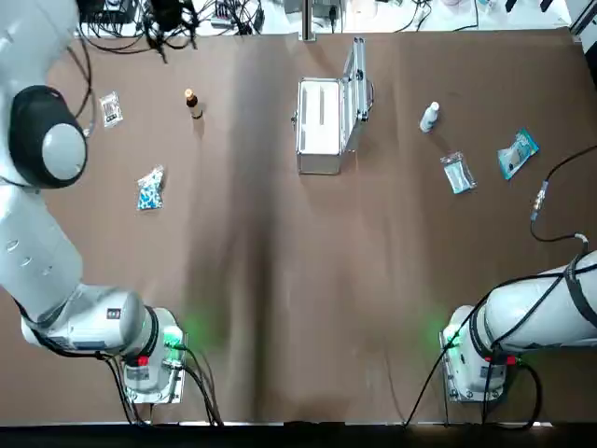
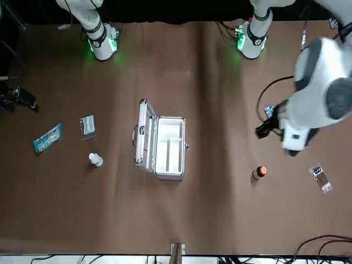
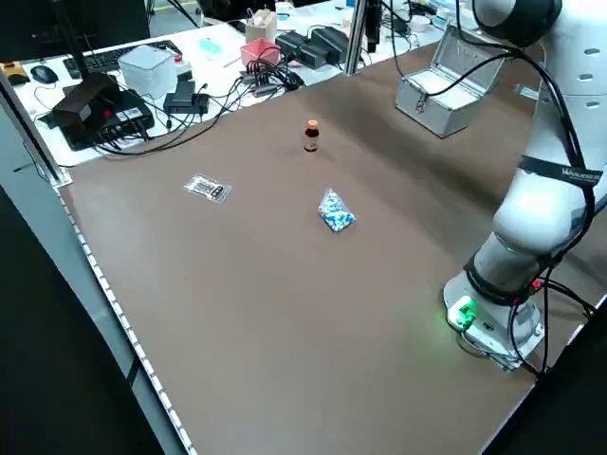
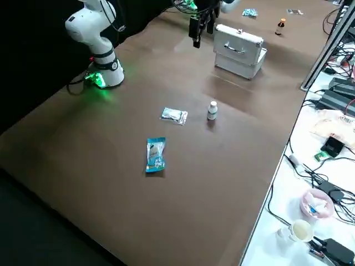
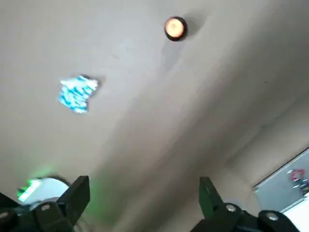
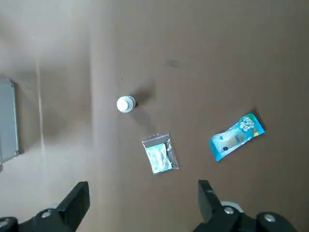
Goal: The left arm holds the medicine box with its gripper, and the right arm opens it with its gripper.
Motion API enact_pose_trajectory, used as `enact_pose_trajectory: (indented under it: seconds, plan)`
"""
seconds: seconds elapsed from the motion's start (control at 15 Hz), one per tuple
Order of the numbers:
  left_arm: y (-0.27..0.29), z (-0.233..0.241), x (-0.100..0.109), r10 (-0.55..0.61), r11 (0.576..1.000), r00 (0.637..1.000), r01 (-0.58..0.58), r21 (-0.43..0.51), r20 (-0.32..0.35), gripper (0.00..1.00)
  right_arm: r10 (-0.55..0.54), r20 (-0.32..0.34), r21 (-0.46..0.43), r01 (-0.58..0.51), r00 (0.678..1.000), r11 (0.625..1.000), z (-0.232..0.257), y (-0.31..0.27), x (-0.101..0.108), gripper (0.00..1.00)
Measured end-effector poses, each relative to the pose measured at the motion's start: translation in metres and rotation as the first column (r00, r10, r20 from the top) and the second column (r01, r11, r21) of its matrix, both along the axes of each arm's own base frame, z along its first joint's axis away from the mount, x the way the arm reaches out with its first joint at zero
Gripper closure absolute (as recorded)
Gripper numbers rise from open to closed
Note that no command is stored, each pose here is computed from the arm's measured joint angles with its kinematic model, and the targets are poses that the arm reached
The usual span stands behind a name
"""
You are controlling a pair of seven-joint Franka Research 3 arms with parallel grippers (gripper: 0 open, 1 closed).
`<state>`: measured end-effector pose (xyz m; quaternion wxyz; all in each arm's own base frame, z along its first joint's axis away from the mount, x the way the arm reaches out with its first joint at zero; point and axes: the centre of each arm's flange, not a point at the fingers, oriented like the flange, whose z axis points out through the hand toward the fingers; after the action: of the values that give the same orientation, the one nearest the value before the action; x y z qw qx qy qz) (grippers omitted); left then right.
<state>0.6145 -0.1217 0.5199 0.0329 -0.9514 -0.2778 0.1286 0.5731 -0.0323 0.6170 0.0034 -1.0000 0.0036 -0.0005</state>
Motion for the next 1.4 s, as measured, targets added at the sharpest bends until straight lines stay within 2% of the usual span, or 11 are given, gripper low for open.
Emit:
enact_pose_trajectory:
  seconds: [0.13, 0.27, 0.47, 0.6, 0.8, 1.2, 1.4]
  plan:
    - [0.033, 0.015, 0.001, -0.094, 0.995, 0.995, 0.095, -0.036, 0.018, 0.0, 0.003, 0.003, -0.006, -0.003, 1.0, 1.0, 0.0, 0.005, 0.001, 0.01]
    - [0.047, 0.03, 0.0, -0.232, 0.969, 0.971, 0.235, -0.069, 0.055, 0.0, 0.001, 0.004, -0.007, -0.001, 1.0, 1.0, 0.001, 0.004, 0.0, 0.01]
    - [0.049, 0.055, -0.006, -0.435, 0.891, 0.892, 0.446, -0.086, 0.125, 0.0, 0.0, 0.003, -0.007, 0.0, 1.0, 1.0, 0.001, 0.004, 0.0, 0.01]
    - [0.041, 0.072, -0.008, -0.501, 0.853, 0.844, 0.519, -0.056, 0.191, 0.0, 0.0, 0.004, -0.006, 0.0, 1.0, 1.0, 0.001, 0.004, 0.0, 0.01]
    - [0.029, 0.092, -0.02, -0.527, 0.838, 0.819, 0.545, -0.022, 0.227, 0.0, 0.002, 0.019, -0.001, -0.002, 1.0, 1.0, 0.002, 0.005, 0.002, 0.01]
    - [0.026, 0.091, -0.025, -0.532, 0.836, 0.816, 0.549, -0.015, 0.225, 0.0, -0.009, 0.044, 0.012, 0.008, 0.999, 1.0, 0.006, 0.004, 0.003, 0.01]
    - [0.032, 0.09, -0.024, -0.532, 0.836, 0.817, 0.549, -0.016, 0.222, 0.0, -0.012, 0.008, 0.027, 0.012, 1.0, 1.0, 0.006, -0.006, -0.004, 0.01]
